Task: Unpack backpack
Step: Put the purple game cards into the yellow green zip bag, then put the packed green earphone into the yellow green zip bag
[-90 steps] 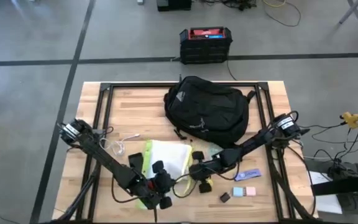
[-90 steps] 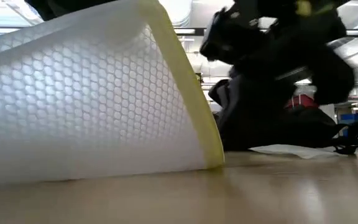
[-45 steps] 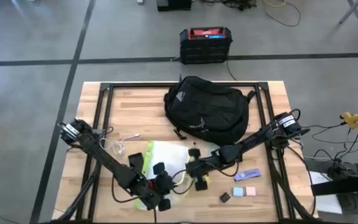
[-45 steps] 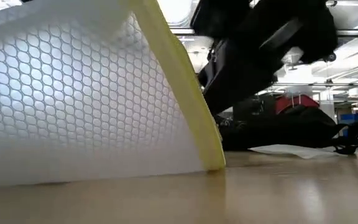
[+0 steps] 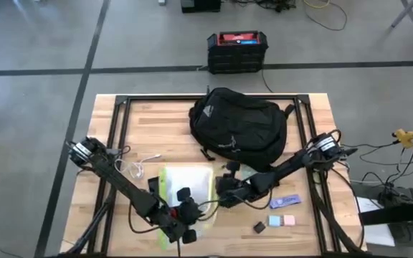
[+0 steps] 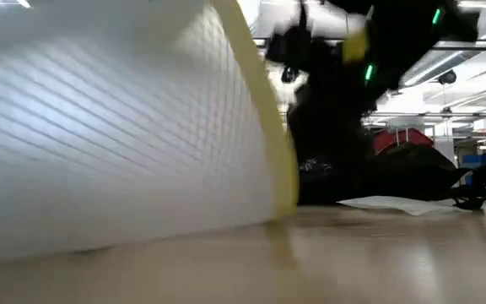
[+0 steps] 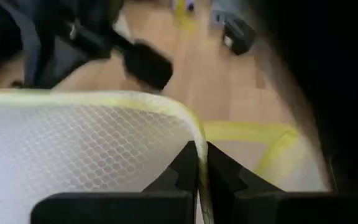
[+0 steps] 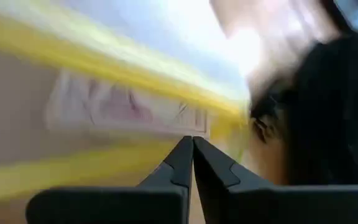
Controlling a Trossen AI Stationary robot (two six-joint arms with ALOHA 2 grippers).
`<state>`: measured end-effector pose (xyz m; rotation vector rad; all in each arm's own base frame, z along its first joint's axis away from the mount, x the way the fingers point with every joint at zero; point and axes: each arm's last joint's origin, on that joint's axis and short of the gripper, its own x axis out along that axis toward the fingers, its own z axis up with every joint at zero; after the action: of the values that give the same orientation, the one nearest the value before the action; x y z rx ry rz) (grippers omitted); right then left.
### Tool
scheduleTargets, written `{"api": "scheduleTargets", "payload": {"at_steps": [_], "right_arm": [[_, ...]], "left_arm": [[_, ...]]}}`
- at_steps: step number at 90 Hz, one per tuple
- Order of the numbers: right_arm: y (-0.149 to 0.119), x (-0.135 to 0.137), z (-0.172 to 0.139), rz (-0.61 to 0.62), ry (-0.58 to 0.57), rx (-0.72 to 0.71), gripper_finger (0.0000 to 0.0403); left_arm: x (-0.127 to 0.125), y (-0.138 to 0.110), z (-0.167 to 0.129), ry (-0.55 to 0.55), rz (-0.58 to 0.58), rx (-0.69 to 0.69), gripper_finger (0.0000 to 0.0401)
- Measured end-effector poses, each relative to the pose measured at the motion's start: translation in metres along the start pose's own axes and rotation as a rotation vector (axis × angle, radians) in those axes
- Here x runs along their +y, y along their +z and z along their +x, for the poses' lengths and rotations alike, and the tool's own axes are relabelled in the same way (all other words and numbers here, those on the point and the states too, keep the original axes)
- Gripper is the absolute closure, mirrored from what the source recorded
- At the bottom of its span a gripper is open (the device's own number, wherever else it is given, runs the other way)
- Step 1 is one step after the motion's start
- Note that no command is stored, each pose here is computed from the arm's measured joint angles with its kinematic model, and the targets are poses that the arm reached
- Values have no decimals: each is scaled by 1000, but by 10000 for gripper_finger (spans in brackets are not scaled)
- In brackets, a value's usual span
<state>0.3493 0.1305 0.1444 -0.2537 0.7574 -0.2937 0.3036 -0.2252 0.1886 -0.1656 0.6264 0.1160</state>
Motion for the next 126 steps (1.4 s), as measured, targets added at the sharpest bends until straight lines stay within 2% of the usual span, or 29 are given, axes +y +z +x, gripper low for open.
{"api": "scheduleTargets", "payload": {"at_steps": [18, 32, 41, 48, 53, 56, 64, 71, 93, 109, 126], "right_arm": [[4, 6, -1, -24, 289, 11, 403], [5, 16, -6, -69, 618, 16, 403], [8, 23, -3, -30, 720, -37, 403], [9, 30, 4, -9, 721, -66, 403], [6, 33, 10, -17, 673, -38, 403], [5, 32, 13, -21, 608, -16, 403], [4, 21, 19, -23, 344, 25, 403], [9, 13, 18, -35, 266, 5, 403], [15, 7, 12, -41, 325, -5, 403], [13, 14, 8, -48, 526, 18, 403], [9, 21, 0, -77, 539, 47, 403]], "left_arm": [[0, 0, 0, -2, 6, -1, 401], [0, 0, 0, -2, 15, -2, 401], [0, 0, 0, -2, 18, -2, 401], [0, 0, 0, -3, 18, -3, 401], [0, 0, 0, -2, 17, -3, 401], [0, 0, 0, -3, 17, -3, 401], [-1, 0, 0, -20, 16, 7, 401], [-1, -1, 0, -24, 15, 12, 401], [-2, -1, -1, -36, 14, 16, 401], [-2, -1, -1, -28, 13, 10, 401], [-2, -1, -1, -27, 10, 10, 401]]}}
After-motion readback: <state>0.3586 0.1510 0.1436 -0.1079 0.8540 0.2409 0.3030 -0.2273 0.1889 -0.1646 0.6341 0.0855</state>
